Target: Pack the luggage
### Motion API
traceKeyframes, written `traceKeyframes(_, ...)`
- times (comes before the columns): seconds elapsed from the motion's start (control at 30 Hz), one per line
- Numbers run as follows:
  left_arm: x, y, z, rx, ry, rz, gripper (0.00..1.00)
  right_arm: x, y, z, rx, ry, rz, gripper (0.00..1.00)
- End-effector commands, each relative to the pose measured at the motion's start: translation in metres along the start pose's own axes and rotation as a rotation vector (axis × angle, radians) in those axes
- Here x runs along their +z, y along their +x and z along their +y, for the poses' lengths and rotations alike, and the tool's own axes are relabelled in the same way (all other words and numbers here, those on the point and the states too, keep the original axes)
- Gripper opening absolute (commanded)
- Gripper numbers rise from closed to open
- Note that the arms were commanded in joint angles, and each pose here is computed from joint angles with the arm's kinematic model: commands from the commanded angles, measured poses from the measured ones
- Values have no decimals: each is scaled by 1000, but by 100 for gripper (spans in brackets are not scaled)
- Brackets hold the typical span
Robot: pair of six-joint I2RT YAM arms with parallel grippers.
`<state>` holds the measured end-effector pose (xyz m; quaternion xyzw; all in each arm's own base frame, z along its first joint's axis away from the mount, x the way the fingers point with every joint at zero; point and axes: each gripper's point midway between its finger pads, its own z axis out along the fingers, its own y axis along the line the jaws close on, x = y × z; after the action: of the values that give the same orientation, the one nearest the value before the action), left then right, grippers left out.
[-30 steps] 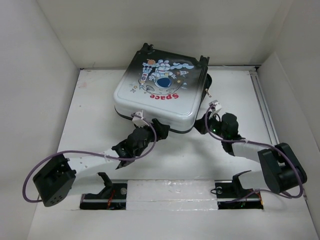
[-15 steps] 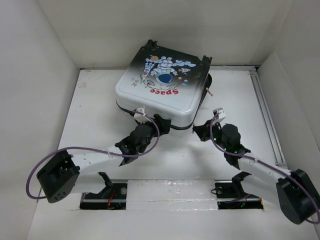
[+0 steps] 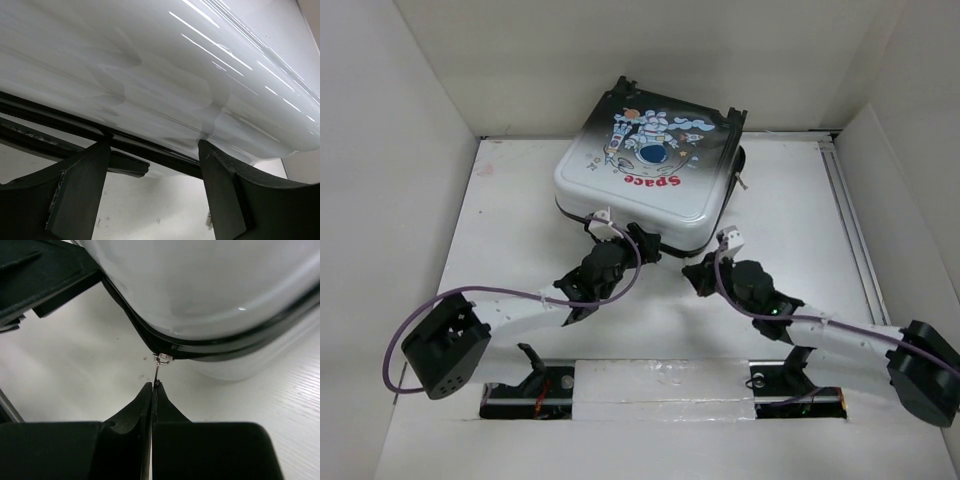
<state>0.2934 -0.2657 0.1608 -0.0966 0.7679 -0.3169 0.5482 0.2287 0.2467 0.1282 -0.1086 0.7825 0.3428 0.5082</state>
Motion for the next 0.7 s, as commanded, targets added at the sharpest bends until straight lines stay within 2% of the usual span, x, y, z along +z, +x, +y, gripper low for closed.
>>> traceKeyframes(0.0, 19, -43, -15, -73, 13, -138, 67, 3, 26, 67, 52, -178, 123, 0)
traceKeyframes(0.07, 18, -41, -18, -73, 24, -128, 67, 16, 22, 75, 89, -129, 75, 0)
traceKeyframes(0.1, 18, -41, -21, -76, 40, -125, 67, 26, 32, 68, 127, -82, 96, 0)
traceKeyframes(0.17, 16, -35, -23, -64, 57, -108, 67, 42, 19, 75, 155, -59, 25, 0)
traceKeyframes(0.2, 13, -35, -29, -66, 72, -106, 67, 53, 30, 69, 154, -24, 44, 0)
traceKeyframes(0.3, 2, -47, -32, -40, 75, -129, 74, 72, 13, 83, 149, -38, -18, 0)
traceKeyframes(0.4, -14, -55, -2, 2, -35, -163, 86, 74, 13, 82, 149, -29, -21, 0)
traceKeyframes(0.43, -28, -75, -1, 3, -41, -219, 98, 71, 9, 83, 154, -39, -36, 0)
traceKeyframes(0.47, -35, -84, 6, 19, -77, -245, 100, 68, 10, 81, 143, -38, -35, 0)
traceKeyframes(0.53, -52, -125, 32, -3, -189, -380, 100, 63, 23, 73, 122, -28, -1, 0)
traceKeyframes(0.63, -57, -168, 43, -52, -234, -466, 100, 58, 33, 76, 115, -56, 44, 0)
traceKeyframes(0.67, -55, -191, 66, -76, -291, -510, 100, 58, 34, 78, 115, -67, 52, 0)
